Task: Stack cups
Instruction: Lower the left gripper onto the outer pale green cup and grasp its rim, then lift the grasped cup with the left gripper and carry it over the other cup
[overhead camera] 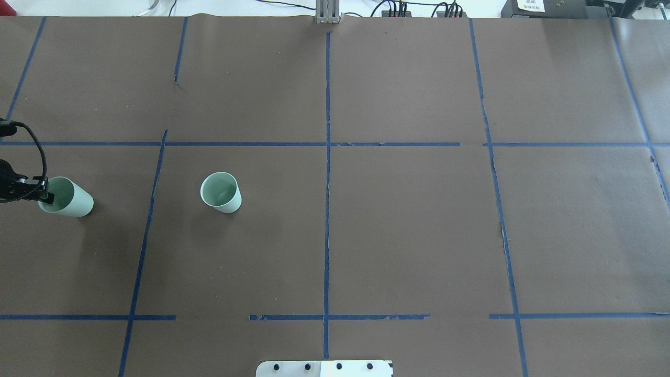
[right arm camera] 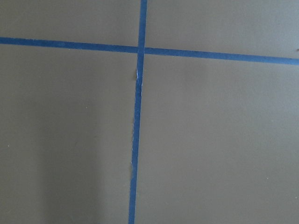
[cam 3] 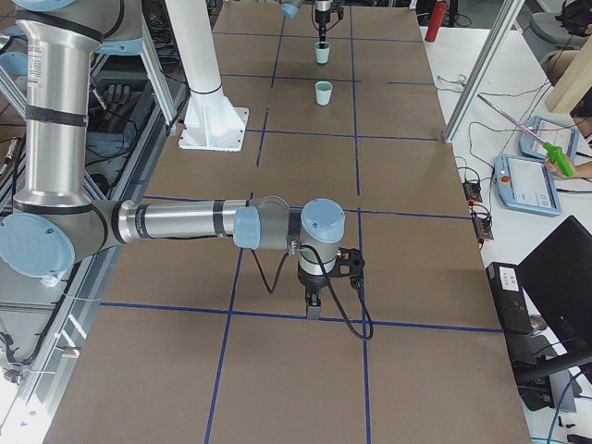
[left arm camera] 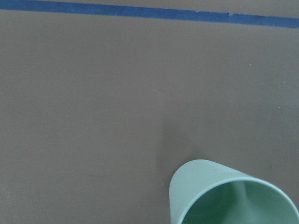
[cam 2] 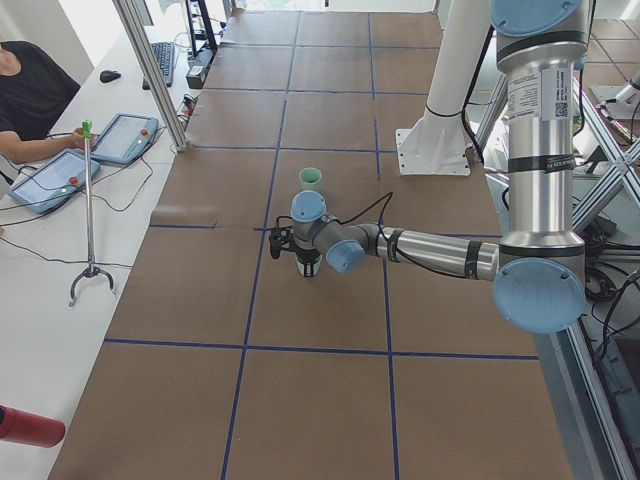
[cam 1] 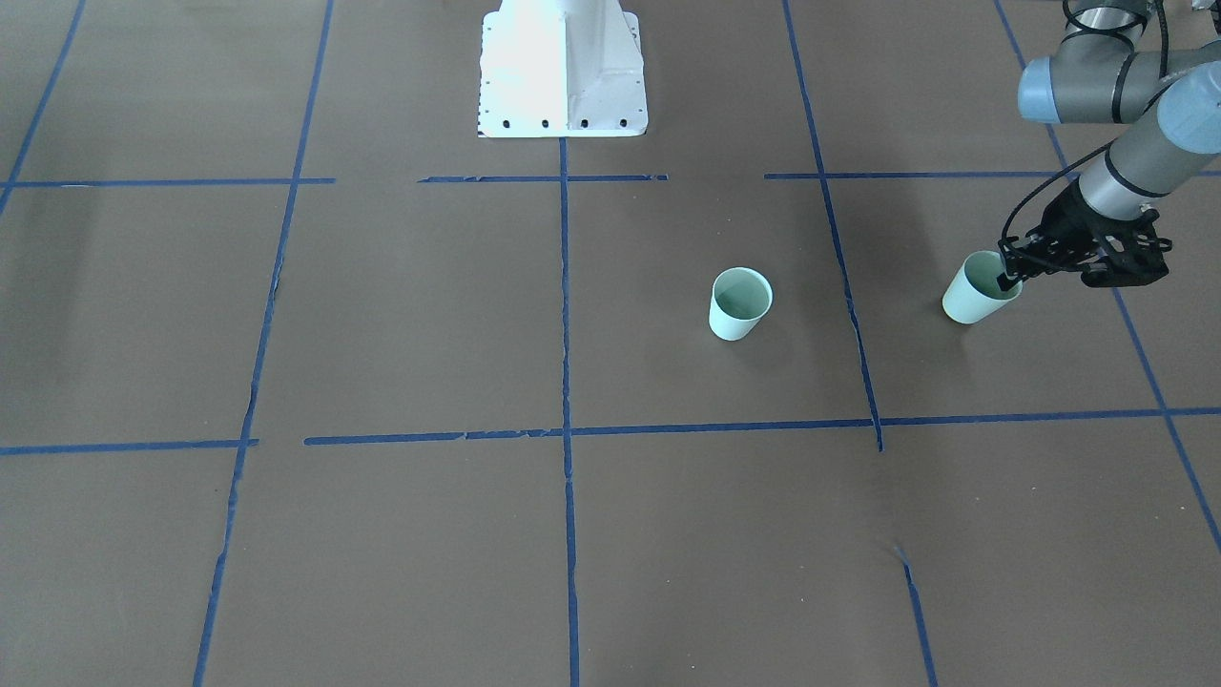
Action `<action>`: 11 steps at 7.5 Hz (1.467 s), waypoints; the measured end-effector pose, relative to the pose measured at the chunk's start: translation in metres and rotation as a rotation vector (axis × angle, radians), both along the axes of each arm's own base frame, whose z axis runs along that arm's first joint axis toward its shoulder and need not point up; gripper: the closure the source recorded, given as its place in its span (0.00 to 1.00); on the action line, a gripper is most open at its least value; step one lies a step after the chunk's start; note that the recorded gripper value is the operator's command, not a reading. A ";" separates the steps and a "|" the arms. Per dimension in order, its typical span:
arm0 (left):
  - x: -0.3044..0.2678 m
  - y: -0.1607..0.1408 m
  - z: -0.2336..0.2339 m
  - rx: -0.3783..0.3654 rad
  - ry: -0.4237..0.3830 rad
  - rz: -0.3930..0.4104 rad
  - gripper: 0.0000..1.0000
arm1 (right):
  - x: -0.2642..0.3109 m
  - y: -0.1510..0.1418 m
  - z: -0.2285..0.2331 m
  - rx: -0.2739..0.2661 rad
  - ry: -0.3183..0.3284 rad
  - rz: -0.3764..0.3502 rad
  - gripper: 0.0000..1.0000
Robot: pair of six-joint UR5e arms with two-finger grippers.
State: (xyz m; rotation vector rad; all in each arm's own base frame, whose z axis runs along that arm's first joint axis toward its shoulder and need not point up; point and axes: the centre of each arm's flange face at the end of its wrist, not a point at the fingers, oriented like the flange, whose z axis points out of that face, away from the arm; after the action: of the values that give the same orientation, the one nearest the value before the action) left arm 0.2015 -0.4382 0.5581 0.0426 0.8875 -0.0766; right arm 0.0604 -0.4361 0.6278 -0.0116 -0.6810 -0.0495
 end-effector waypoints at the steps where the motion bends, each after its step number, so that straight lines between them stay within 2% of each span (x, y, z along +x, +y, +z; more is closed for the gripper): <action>1: -0.009 0.002 -0.025 0.003 0.017 -0.003 1.00 | 0.000 0.000 0.000 0.000 0.000 0.000 0.00; 3: -0.041 0.002 -0.089 -0.023 -0.002 0.003 1.00 | 0.000 0.000 0.000 -0.001 0.000 0.000 0.00; 6: -0.060 -0.039 -0.201 -0.114 -0.066 -0.030 1.00 | 0.000 0.000 0.000 0.000 0.000 0.000 0.00; 7: -0.042 -0.046 -0.235 -0.156 -0.062 -0.040 1.00 | 0.000 0.000 0.000 0.000 0.000 -0.001 0.00; 9: 0.028 -0.037 -0.284 -0.242 -0.036 -0.034 1.00 | 0.000 0.000 0.000 -0.001 0.000 0.000 0.00; 11: 0.092 -0.028 -0.301 -0.283 0.008 -0.025 1.00 | 0.000 0.000 0.000 -0.001 0.000 0.000 0.00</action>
State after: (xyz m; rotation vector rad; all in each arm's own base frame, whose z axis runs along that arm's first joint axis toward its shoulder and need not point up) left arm 0.2934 -0.4664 0.2574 -0.2110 0.8768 -0.2252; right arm 0.0604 -0.4360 0.6281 -0.0130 -0.6810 -0.0496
